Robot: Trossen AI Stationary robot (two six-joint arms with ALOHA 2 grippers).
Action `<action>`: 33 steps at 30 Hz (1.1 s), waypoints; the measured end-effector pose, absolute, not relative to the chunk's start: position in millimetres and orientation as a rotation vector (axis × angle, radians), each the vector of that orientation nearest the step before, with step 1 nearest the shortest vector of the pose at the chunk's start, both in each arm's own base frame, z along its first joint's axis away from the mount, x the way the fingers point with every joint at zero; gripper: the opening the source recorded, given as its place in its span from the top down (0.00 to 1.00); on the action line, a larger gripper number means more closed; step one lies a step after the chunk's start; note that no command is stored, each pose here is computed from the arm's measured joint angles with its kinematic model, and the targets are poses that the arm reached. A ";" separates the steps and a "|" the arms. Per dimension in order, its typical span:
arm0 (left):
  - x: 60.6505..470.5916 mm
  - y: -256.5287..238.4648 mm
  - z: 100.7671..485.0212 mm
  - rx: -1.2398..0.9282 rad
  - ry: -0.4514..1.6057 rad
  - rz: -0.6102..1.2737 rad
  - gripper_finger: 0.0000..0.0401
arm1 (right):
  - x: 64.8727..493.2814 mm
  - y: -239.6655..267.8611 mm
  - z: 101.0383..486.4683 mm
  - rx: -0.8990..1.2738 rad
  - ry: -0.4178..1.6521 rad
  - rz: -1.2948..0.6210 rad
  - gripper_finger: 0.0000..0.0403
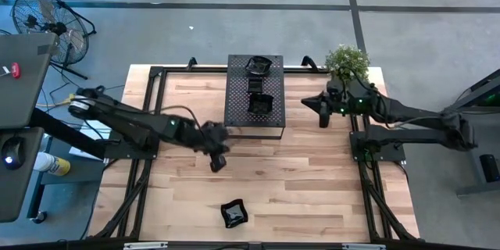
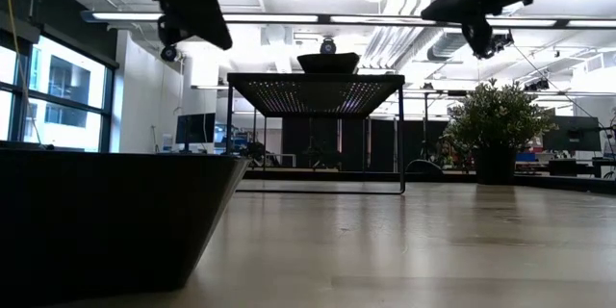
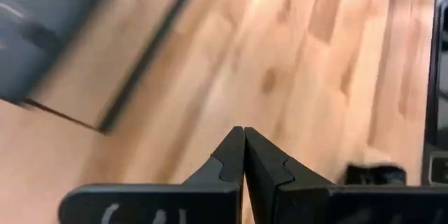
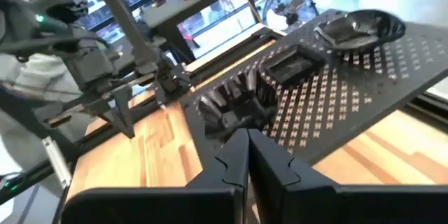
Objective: Pick & Place Mini shaped plates
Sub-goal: Stack the distorted square plate on top of the stacked distorted square plates on the shelf
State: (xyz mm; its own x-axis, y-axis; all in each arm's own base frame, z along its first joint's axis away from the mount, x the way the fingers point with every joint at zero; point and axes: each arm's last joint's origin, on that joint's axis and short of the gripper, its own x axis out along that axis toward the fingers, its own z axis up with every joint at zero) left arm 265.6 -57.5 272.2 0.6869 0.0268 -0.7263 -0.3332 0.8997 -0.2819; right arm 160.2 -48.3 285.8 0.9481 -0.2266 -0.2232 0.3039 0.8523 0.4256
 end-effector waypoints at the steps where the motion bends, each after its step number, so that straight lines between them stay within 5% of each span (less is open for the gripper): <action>1: 269.0 -64.7 269.5 -0.421 0.820 0.205 1.00 | 158.1 -47.3 284.4 0.475 0.168 -0.269 0.99; 10: 299.0 -116.7 242.0 -0.527 0.976 0.160 0.99 | 151.1 -41.5 276.7 0.461 0.187 -0.146 0.99; 22: 323.8 -159.7 205.1 -0.594 1.183 0.034 0.75 | 151.2 -40.6 275.9 0.429 0.196 -0.114 0.99; 33: 319.9 -190.2 181.9 -0.663 1.259 0.034 0.73 | 151.1 -40.4 275.0 0.413 0.206 -0.107 0.99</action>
State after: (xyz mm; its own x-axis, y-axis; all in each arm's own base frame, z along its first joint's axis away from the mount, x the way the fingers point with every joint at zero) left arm 319.9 -190.2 181.9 0.3318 -0.3281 -0.8844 -0.3751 0.8144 -0.4429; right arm 151.1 -40.4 275.0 0.9736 -0.0613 -0.2198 0.1447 0.9108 0.3867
